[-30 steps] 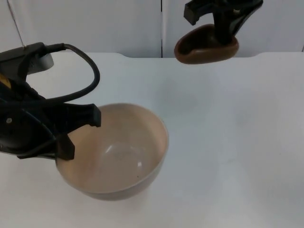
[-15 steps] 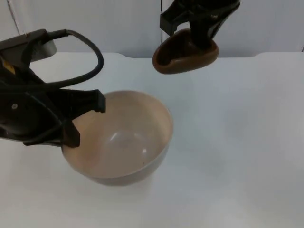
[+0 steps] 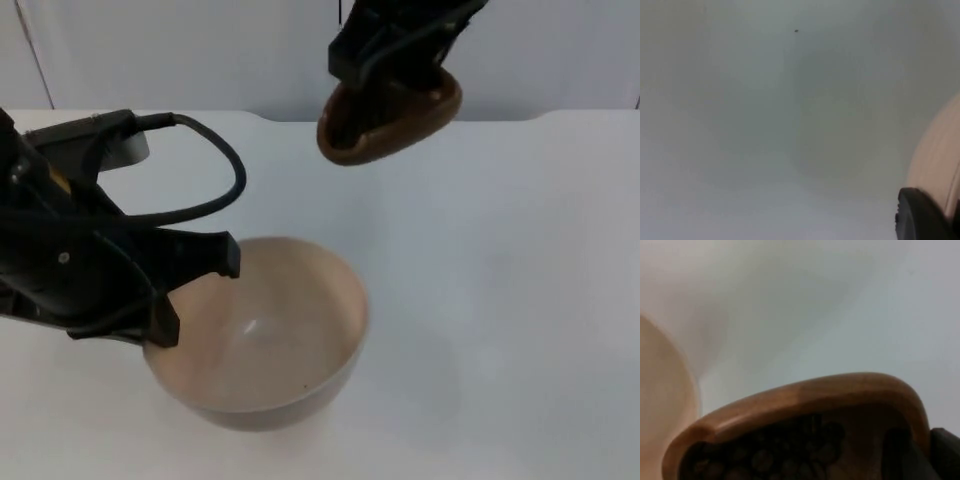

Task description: Pick up the bowl with the left hand and pour the coffee beans from the cup into the bowl with the right hand.

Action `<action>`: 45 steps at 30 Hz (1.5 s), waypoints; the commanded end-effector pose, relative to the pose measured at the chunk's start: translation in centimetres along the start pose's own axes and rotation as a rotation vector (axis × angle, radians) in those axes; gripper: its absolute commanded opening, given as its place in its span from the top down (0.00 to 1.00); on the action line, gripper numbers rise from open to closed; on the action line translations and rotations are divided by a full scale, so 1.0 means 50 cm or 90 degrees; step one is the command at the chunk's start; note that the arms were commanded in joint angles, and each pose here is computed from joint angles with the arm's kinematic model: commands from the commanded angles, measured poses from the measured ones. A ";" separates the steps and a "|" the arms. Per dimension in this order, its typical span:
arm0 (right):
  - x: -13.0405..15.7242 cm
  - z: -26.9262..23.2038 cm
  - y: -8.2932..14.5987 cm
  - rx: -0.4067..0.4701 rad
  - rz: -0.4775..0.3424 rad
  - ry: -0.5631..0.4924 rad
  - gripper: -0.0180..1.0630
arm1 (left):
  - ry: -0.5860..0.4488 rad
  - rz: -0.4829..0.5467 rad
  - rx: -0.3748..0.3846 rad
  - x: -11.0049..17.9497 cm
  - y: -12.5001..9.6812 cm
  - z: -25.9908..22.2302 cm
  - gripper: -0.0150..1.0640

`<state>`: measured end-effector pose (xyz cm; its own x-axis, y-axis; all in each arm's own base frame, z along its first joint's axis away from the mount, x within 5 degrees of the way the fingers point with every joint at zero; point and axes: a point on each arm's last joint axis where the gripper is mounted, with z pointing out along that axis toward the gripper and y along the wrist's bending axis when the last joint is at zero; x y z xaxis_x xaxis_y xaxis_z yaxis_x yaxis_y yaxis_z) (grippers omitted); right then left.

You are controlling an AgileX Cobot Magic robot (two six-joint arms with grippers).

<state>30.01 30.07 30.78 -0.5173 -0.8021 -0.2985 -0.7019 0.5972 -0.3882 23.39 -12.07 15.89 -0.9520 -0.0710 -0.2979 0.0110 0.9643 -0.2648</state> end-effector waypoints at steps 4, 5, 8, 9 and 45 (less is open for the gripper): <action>-0.011 -0.029 0.030 0.069 -0.035 -0.029 0.98 | -0.011 0.003 0.007 -0.006 -0.007 -0.001 0.99; -0.014 -0.035 0.035 0.093 -0.044 -0.036 0.98 | -0.011 0.003 0.007 -0.006 -0.007 -0.001 0.99; -0.019 -0.046 0.046 0.128 -0.063 -0.049 0.98 | -0.013 0.003 0.008 -0.006 -0.007 -0.001 0.99; -0.021 -0.050 0.052 0.137 -0.068 -0.054 0.98 | -0.013 0.003 0.008 -0.006 -0.007 -0.001 0.99; -0.010 -0.059 0.161 0.365 -0.191 -0.120 0.98 | -0.015 -0.006 0.012 -0.007 -0.008 -0.001 0.99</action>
<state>23.74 35.01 29.93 -0.2384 -0.9481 -0.2105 -0.4501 0.2999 -0.8411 23.51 -12.12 15.94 -0.9479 -0.0787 -0.3088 0.0088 0.9622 -0.2721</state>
